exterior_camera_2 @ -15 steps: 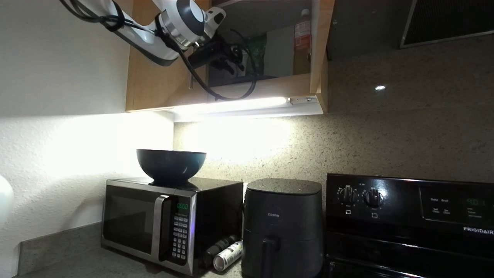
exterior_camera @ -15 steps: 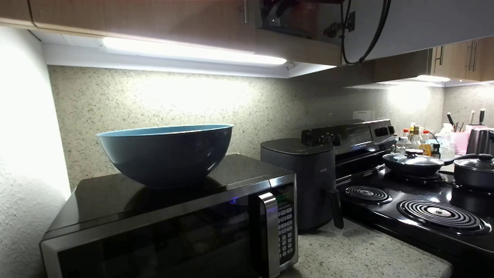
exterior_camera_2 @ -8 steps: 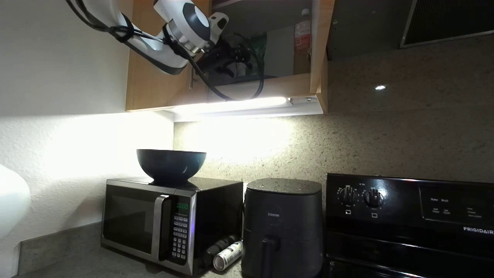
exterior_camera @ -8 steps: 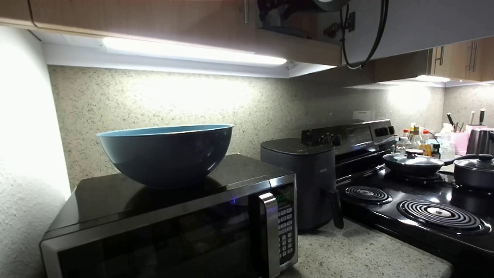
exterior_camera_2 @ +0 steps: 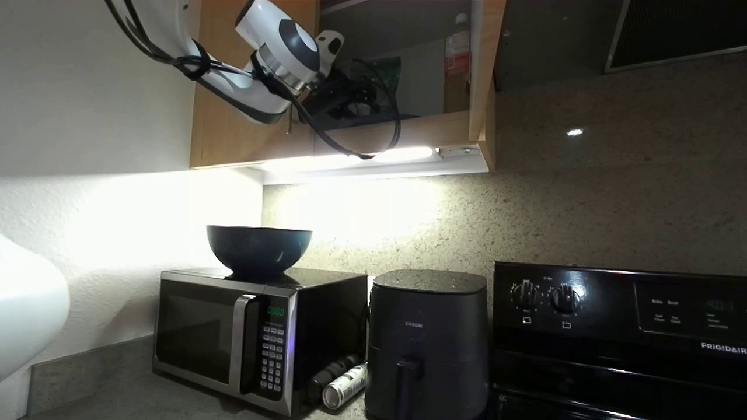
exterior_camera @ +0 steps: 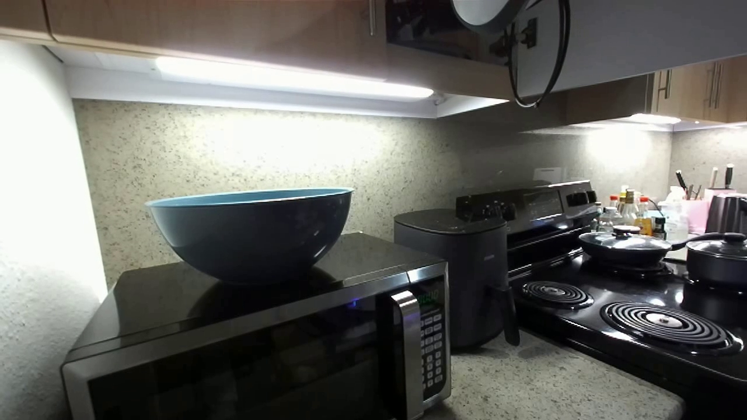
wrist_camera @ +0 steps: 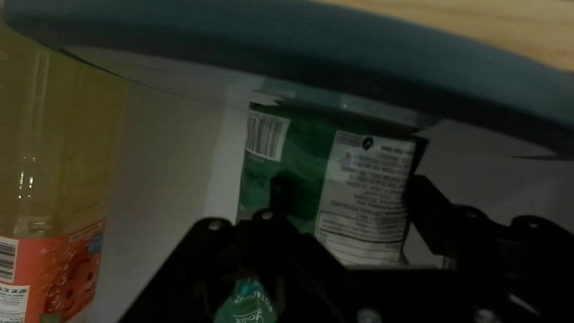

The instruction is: Remove the green packet from the bottom shelf of the open cabinet and then put it on the counter

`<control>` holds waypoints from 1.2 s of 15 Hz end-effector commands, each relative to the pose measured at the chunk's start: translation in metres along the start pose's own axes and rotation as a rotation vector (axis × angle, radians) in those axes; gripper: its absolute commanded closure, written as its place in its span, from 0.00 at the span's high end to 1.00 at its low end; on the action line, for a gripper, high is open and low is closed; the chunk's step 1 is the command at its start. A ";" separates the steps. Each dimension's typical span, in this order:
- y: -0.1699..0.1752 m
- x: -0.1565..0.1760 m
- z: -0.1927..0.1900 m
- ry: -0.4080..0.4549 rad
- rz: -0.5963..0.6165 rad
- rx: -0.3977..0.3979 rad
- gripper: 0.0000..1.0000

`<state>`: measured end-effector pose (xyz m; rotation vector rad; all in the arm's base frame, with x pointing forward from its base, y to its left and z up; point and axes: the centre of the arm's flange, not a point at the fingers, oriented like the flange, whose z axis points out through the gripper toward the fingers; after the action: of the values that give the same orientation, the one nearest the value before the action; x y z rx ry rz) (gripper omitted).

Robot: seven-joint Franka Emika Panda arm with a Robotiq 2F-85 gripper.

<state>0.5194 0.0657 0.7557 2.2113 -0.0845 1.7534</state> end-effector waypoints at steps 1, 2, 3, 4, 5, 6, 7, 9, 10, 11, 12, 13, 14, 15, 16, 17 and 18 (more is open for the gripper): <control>0.007 0.004 0.007 0.010 0.012 0.001 0.38; 0.011 0.004 0.006 0.010 0.017 0.002 0.32; 0.015 0.004 0.005 0.010 0.019 0.002 0.26; 0.020 0.004 0.005 0.011 0.022 -0.002 0.19; 0.025 0.005 0.005 0.009 0.028 -0.010 0.13; 0.032 0.006 0.003 -0.003 0.032 -0.027 0.06; 0.040 0.006 0.001 -0.017 0.032 -0.040 0.02; 0.065 0.007 -0.013 -0.047 0.019 -0.081 0.00; 0.066 0.010 -0.023 -0.061 0.021 -0.101 0.00; 0.065 0.014 -0.030 -0.071 0.035 -0.115 0.00; 0.073 0.014 -0.038 -0.085 0.054 -0.121 0.00; 0.080 0.015 -0.047 -0.095 0.075 -0.127 0.00; 0.086 0.017 -0.055 -0.105 0.089 -0.133 0.00; 0.094 0.018 -0.067 -0.113 0.106 -0.135 0.00; 0.101 0.019 -0.078 -0.120 0.116 -0.141 0.00; 0.108 0.018 -0.091 -0.121 0.123 -0.145 0.00; 0.114 0.018 -0.101 -0.123 0.130 -0.150 0.00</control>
<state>0.4476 -0.0058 0.8112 2.2550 -0.3573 1.6319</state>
